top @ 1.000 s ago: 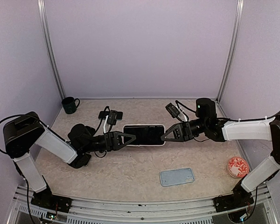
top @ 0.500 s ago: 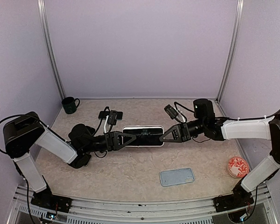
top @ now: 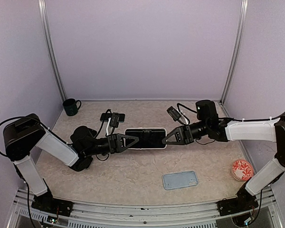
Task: Put the phone into the phone case
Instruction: Press the phone case against the phone.
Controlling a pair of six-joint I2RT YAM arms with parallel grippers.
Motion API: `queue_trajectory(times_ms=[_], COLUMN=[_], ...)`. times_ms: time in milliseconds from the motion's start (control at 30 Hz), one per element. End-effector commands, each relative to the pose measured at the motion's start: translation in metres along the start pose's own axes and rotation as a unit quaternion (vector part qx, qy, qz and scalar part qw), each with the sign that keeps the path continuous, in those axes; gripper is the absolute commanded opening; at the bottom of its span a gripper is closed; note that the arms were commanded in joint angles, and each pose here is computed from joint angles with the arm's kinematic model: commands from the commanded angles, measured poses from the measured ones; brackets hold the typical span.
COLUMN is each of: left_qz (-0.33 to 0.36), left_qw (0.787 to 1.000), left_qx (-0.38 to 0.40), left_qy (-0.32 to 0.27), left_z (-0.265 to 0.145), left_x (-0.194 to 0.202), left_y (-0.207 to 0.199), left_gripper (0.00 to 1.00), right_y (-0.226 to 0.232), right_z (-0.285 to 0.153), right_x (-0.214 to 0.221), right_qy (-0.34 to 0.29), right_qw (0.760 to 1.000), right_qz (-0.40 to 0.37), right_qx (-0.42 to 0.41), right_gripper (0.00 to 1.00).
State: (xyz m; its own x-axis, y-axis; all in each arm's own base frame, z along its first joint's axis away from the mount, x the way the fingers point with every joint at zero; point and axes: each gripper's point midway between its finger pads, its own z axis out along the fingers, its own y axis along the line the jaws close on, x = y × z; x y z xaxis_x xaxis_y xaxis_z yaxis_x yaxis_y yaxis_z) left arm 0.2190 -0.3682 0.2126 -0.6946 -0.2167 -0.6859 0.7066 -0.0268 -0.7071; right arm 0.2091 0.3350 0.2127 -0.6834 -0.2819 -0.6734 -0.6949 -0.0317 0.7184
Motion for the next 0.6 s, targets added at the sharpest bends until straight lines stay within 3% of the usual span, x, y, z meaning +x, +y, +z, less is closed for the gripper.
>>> queue_trajectory(times_ms=[0, 67, 200, 300, 567], left_qz=[0.030, 0.032, 0.036, 0.043, 0.065], left_qw=[0.999, 0.999, 0.999, 0.999, 0.994], left_qx=[0.031, 0.029, 0.027, 0.027, 0.031], left_qy=[-0.009, -0.005, 0.006, 0.020, 0.078], left_z=[0.003, 0.003, 0.003, 0.003, 0.005], left_x=[-0.008, -0.007, -0.003, 0.000, 0.013], left_y=[-0.018, -0.017, -0.016, -0.017, -0.022], left_gripper=[0.00, 0.00, 0.00, 0.00, 0.00], right_y=[0.006, 0.006, 0.005, 0.002, 0.002], right_z=[0.004, 0.004, 0.003, 0.002, 0.001], right_x=[-0.006, -0.004, -0.001, -0.002, -0.001], right_qy=[0.002, 0.007, 0.017, 0.020, 0.027], right_qw=[1.000, 1.000, 0.999, 0.998, 0.998], right_qz=[-0.021, -0.024, -0.030, -0.038, -0.042], right_qx=[0.007, 0.008, 0.017, 0.034, 0.039], right_gripper=[0.00, 0.00, 0.24, 0.36, 0.48])
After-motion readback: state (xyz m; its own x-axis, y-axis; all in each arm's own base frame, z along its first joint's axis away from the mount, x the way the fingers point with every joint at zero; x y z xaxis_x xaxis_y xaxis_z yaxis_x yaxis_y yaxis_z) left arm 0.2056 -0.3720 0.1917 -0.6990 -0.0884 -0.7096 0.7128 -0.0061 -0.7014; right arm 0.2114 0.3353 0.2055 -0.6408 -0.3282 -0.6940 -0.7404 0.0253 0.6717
